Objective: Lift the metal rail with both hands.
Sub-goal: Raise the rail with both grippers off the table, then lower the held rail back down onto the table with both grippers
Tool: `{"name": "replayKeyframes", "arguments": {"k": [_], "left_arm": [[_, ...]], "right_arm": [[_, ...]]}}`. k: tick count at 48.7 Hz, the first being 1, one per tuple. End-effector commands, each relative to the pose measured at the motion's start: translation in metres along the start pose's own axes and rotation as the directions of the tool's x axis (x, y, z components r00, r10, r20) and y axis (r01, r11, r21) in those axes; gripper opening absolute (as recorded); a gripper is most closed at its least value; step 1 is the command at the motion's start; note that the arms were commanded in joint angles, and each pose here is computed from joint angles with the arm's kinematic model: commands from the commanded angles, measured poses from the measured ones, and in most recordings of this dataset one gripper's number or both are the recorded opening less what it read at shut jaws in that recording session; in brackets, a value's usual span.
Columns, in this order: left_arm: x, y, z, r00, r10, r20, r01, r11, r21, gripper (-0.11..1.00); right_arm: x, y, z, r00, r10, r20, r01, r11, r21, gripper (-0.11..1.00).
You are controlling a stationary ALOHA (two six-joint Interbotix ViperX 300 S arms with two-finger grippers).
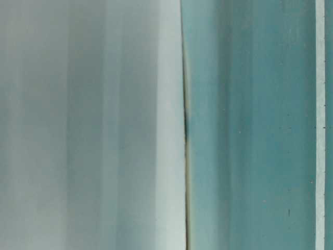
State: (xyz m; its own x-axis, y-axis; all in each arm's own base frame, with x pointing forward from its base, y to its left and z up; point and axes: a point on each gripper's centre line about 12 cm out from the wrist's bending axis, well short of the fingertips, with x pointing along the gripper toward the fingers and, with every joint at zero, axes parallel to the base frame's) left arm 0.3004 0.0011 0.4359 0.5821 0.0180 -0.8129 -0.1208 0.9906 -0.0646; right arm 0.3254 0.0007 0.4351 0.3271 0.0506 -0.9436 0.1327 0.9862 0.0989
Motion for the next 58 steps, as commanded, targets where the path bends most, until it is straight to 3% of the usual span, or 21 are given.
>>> {"name": "replayKeyframes", "arguments": {"k": [1, 19, 36, 50, 58], "left_arm": [[-0.015, 0.002, 0.011, 0.998, 0.001, 0.063, -0.001, 1.0, -0.012, 0.37], [-0.006, 0.003, 0.007, 0.999, 0.005, 0.039, -0.005, 1.0, -0.001, 0.37], [0.061, 0.009, -0.028, 0.999, 0.019, -0.036, -0.019, 1.0, -0.005, 0.37], [0.121, 0.017, -0.075, 0.991, 0.033, -0.133, -0.034, 0.999, -0.003, 0.37], [0.156, 0.021, -0.096, 0.978, 0.043, -0.205, -0.045, 0.999, -0.003, 0.37]], "right_arm": [[-0.012, -0.002, 0.005, 0.998, 0.002, 0.056, -0.004, 0.999, 0.042, 0.39], [-0.004, -0.005, 0.003, 0.999, -0.014, 0.03, 0.013, 0.999, 0.046, 0.39], [0.077, -0.014, -0.017, 0.995, -0.042, -0.096, 0.045, 0.999, 0.03, 0.39], [0.134, -0.022, -0.041, 0.989, -0.057, -0.134, 0.058, 0.998, 0.001, 0.39], [0.174, -0.026, -0.054, 0.993, -0.053, -0.105, 0.055, 0.998, 0.008, 0.39]]}}
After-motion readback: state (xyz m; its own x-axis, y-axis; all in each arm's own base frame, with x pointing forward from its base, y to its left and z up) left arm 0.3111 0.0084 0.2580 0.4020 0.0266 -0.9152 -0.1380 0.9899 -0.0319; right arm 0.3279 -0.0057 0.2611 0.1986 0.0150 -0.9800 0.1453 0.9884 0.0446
